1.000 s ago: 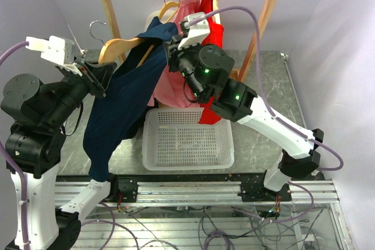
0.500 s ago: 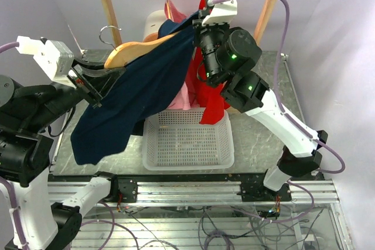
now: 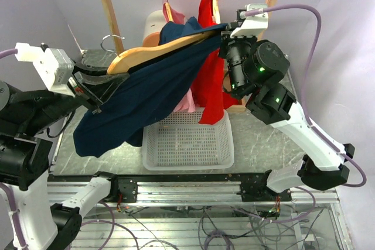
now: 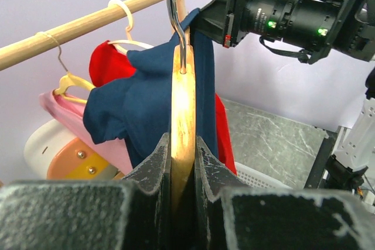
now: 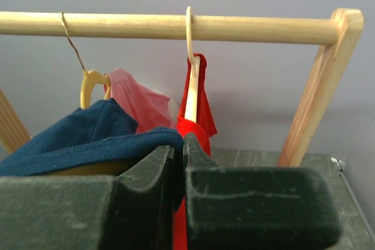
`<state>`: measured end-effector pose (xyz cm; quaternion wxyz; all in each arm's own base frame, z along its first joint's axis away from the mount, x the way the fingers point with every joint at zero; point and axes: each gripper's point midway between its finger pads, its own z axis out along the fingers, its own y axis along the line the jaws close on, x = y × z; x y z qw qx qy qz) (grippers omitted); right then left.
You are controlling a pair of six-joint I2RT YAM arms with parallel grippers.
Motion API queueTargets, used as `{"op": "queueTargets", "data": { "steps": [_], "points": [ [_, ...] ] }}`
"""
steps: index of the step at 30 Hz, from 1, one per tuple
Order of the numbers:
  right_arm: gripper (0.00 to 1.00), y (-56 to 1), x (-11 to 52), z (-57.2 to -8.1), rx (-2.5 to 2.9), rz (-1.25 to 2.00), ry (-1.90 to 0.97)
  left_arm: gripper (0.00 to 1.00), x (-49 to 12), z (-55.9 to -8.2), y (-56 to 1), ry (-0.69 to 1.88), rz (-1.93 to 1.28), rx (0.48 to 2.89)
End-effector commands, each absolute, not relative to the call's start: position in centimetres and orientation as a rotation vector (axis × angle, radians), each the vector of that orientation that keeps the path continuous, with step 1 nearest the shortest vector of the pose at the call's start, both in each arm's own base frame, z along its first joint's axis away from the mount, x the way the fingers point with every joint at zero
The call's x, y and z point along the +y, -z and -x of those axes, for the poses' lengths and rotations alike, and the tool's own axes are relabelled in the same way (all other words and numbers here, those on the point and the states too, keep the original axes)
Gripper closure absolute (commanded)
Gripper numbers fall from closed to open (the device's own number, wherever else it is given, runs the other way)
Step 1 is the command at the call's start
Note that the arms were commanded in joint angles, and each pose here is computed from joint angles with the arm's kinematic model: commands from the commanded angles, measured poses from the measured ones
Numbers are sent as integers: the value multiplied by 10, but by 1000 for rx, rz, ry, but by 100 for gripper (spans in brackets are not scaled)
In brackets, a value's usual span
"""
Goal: Remove the t-shirt from the hanger
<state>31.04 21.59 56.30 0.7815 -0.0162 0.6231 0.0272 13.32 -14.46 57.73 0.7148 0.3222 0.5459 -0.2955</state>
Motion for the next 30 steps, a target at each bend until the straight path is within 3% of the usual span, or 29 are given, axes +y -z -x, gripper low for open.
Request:
{"op": "queueTargets", "data": {
  "steps": [1, 8, 14, 24, 30],
  "points": [
    [100, -553, 115, -302, 1418, -246, 201, 93, -142, -71, -612, 630, -797, 967],
    [100, -555, 108, -298, 1418, -247, 230, 93, -165, -40, -609, 792, -992, 856],
    [100, -544, 122, -299, 1455, -211, 123, 93, -147, -58, -626, 680, -805, 854],
    [100, -519, 277, -262, 1522, 400, -594, 93, -101, -112, -662, 556, -373, 803],
    [100, -506, 339, -224, 1523, 669, -768, 87, -75, -162, -651, 489, -153, 897]
  ]
}}
